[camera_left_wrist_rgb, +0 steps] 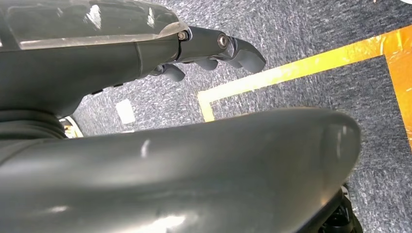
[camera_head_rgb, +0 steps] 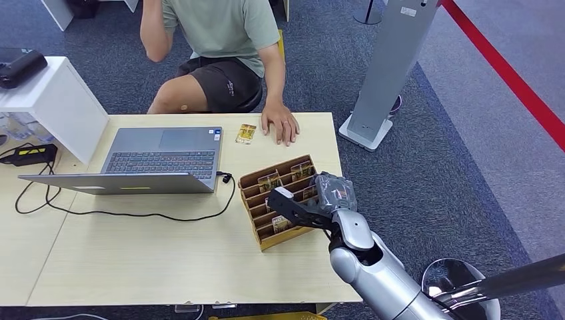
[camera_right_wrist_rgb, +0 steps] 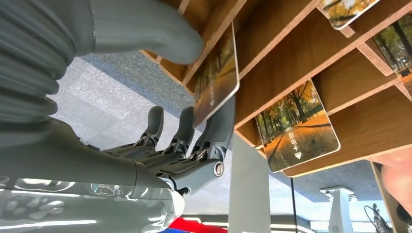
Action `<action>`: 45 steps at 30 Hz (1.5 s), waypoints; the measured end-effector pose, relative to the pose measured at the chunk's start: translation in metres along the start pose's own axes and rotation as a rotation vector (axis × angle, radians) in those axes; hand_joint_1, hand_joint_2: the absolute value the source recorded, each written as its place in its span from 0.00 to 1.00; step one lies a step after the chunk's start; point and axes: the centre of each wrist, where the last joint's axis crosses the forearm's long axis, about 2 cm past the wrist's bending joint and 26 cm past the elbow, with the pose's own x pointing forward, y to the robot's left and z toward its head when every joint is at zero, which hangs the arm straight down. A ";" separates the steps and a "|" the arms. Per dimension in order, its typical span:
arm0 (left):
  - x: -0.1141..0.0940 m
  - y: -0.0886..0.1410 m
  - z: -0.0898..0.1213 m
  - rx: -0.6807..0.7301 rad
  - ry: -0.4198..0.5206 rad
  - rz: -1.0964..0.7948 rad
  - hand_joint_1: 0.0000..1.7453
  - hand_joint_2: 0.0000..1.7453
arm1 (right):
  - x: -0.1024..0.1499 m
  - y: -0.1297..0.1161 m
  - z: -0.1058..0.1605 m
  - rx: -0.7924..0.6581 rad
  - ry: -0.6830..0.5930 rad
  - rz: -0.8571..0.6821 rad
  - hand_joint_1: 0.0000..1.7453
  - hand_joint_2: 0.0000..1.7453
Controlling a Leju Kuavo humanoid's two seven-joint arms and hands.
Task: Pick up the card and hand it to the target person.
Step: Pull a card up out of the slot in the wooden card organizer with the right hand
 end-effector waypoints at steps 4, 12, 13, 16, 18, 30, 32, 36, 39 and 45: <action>0.000 0.000 0.000 0.000 0.000 0.000 0.00 0.00 | 0.000 0.000 0.000 0.000 0.000 0.000 0.82 1.00; 0.002 -0.001 0.000 -0.003 -0.004 -0.016 0.00 0.00 | -0.003 0.000 -0.002 -0.001 0.013 -0.003 0.97 1.00; 0.002 -0.001 0.000 -0.003 -0.005 -0.021 0.00 0.00 | -0.004 0.000 -0.002 -0.001 0.015 -0.004 0.95 1.00; 0.004 0.000 0.000 0.000 -0.004 -0.034 0.00 0.00 | -0.005 0.000 -0.002 0.002 0.019 -0.005 0.89 1.00; 0.004 0.000 0.000 0.004 -0.012 -0.031 0.00 0.00 | -0.006 0.000 -0.002 0.002 0.021 -0.003 0.89 1.00; 0.005 0.001 0.000 0.005 -0.011 -0.015 0.00 0.00 | 0.011 -0.028 -0.002 -0.095 -0.047 -0.028 0.89 1.00; 0.005 0.001 0.000 0.005 -0.011 -0.017 0.00 0.00 | 0.019 -0.041 -0.002 -0.145 -0.078 -0.042 0.89 1.00; 0.007 0.000 0.000 0.005 -0.015 -0.029 0.00 0.00 | 0.038 -0.074 -0.003 -0.307 -0.177 -0.088 0.89 1.00; 0.011 -0.001 0.000 0.004 -0.022 -0.044 0.00 0.00 | 0.051 -0.092 -0.008 -0.403 -0.244 -0.111 0.89 1.00; 0.023 -0.004 0.001 -0.001 -0.031 -0.092 0.00 0.00 | 0.081 -0.104 -0.036 -0.479 -0.335 -0.126 0.89 1.00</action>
